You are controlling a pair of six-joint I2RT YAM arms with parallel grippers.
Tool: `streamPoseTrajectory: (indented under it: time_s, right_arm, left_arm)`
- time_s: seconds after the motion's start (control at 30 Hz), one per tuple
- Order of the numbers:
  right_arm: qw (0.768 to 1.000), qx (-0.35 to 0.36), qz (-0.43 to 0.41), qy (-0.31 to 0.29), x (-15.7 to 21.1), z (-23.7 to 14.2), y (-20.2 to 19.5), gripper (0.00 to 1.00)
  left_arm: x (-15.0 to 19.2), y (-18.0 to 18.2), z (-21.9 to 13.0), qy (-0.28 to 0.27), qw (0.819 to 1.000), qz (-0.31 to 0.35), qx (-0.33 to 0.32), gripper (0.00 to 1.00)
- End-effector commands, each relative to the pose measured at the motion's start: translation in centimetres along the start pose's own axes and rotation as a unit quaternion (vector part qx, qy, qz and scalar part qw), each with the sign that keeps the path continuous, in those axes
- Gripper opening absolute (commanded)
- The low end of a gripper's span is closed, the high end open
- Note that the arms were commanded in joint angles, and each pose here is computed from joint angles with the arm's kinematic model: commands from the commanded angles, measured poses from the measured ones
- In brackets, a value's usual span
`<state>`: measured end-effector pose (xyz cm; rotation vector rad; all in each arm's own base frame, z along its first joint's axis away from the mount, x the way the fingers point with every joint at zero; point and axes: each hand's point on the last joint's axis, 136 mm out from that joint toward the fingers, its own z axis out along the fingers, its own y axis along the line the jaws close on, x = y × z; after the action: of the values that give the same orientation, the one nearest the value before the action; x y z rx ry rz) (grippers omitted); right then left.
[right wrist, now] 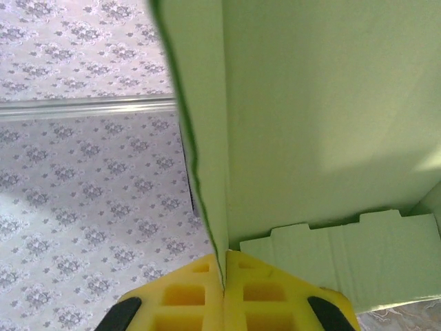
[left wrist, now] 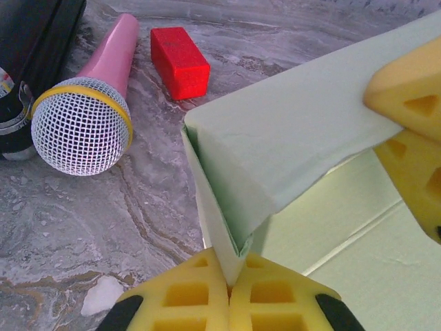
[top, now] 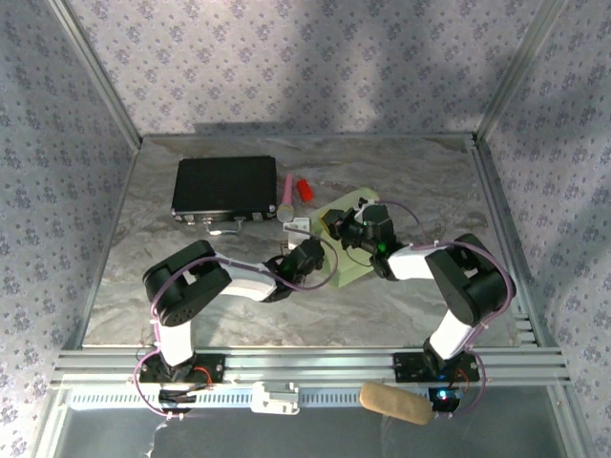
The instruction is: Fold the paper box
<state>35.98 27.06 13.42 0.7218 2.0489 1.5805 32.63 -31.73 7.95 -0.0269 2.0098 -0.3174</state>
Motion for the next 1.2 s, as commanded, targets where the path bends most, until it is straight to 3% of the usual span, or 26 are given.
streamPoseTrajectory:
  time_s: [0.0, 0.07, 0.13, 0.3, 0.53, 0.73, 1.17]
  right_arm:
    - [1.000, 0.025, -0.001, 0.008, 1.4, -1.3, -0.2, 0.28]
    - [0.999, 0.036, -0.009, -0.017, 0.9, -2.7, 0.1, 0.47]
    - [0.997, 0.050, -0.024, -0.048, 0.3, -4.6, 0.7, 0.58]
    - [0.989, 0.087, -0.047, -0.108, -1.4, -9.3, 2.3, 0.68]
    - [0.991, 0.084, -0.009, -0.105, -1.6, -9.8, 2.1, 0.69]
    - [0.988, 0.059, 0.029, -0.138, -1.5, -8.6, 1.3, 0.67]
    - [0.981, 0.025, 0.096, -0.165, -1.8, -3.5, -0.1, 0.59]
  left_arm:
    - [-1.5, 0.0, -0.3, -0.003, 0.999, -0.004, -0.036, 0.00]
    - [-1.7, 0.6, -0.6, 0.012, 0.998, 0.005, -0.061, 0.00]
    - [-2.1, 1.2, -1.2, 0.030, 0.996, 0.018, -0.085, 0.00]
    - [-2.8, 2.5, -2.6, 0.091, 0.987, 0.066, -0.112, 0.00]
    - [-2.3, 4.3, -2.9, 0.156, 0.980, 0.105, -0.060, 0.00]
    - [-2.7, 5.3, -3.0, 0.177, 0.977, 0.118, -0.011, 0.00]
    - [-1.8, 5.3, -2.3, 0.203, 0.969, 0.139, 0.018, 0.00]
